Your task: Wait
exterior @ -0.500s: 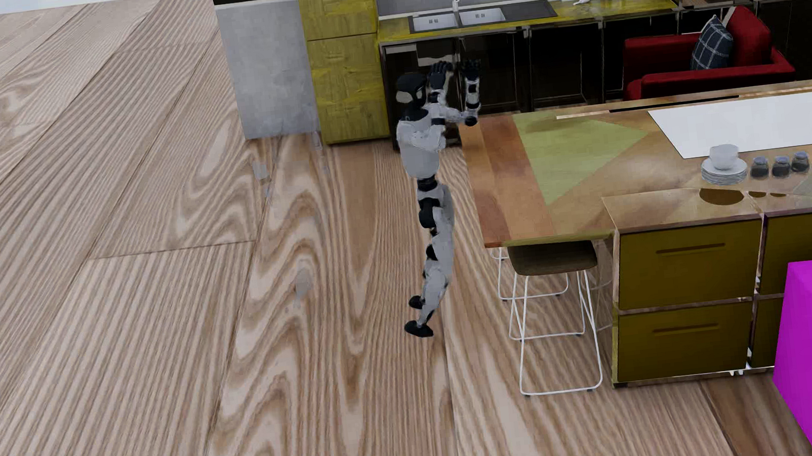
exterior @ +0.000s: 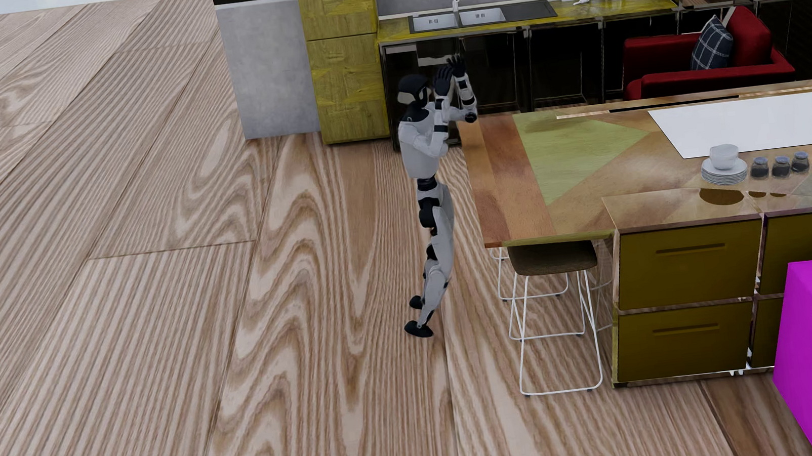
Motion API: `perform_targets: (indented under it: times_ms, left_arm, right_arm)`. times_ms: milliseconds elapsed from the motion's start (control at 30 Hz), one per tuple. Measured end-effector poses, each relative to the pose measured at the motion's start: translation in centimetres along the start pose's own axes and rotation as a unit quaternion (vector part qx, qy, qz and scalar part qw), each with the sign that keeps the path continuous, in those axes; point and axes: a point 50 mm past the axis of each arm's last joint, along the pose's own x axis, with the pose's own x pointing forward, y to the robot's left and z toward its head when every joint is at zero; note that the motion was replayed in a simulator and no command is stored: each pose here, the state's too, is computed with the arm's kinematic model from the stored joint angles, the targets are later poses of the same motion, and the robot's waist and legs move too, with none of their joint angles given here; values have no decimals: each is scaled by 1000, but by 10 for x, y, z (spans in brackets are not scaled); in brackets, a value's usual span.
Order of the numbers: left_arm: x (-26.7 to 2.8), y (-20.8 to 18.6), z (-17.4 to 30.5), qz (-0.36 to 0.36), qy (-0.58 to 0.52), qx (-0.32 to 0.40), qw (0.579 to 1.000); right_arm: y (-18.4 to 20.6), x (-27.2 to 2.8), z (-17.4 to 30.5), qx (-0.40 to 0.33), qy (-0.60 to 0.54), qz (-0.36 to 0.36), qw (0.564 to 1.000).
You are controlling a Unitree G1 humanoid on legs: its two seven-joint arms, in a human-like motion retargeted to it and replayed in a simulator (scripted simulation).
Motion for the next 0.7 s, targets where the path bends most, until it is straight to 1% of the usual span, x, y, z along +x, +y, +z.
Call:
perform_targets:
  times_ms: [100,133,167,200,233,267,300,333,367,400,433,467,500,533,600,633,700]
  left_arm:
    - [-4,-4,-3,-6,9,-6,1000]
    - [-10,-5,-5,-11,19,-5,1000]
    - [-22,-11,-10,-27,42,-7,999]
    - [-41,-21,-15,-55,75,-17,996]
    - [-67,-37,-20,-95,121,-35,988]
    - [-102,-56,-24,-145,183,-65,970]
    - [-145,-79,-25,-196,260,-110,939]
    - [-195,-99,-23,-237,355,-154,891]
    - [-251,-111,-17,-264,458,-184,829]
    - [-310,-119,-2,-285,559,-205,752]
    - [-364,-121,17,-299,645,-212,671]
    - [-411,-115,40,-307,716,-205,592]
    - [-450,-110,65,-319,770,-198,516]
    - [-480,-104,88,-331,807,-190,451]
    - [-521,-93,129,-373,844,-179,342]
    - [-534,-89,145,-400,848,-175,299]
    - [-552,-80,171,-451,846,-167,232]
  right_arm:
    - [-1,-6,-4,-3,13,1,1000]
    - [1,-15,-7,-6,27,8,1000]
    - [5,-31,-10,-5,49,21,999]
    - [13,-52,-14,1,82,43,996]
    - [24,-81,-19,17,132,71,989]
    - [42,-117,-23,49,200,107,973]
    - [65,-161,-25,96,285,145,943]
    - [87,-213,-21,145,385,175,894]
    - [105,-269,-12,185,491,195,829]
    - [121,-324,6,216,589,210,750]
    - [132,-374,28,234,671,217,669]
    - [141,-418,56,245,736,231,587]
    - [146,-450,82,250,779,247,519]
    - [147,-476,104,249,810,263,460]
    - [147,-512,139,245,843,307,367]
    - [145,-524,152,241,850,332,332]
    - [139,-542,171,228,855,372,278]
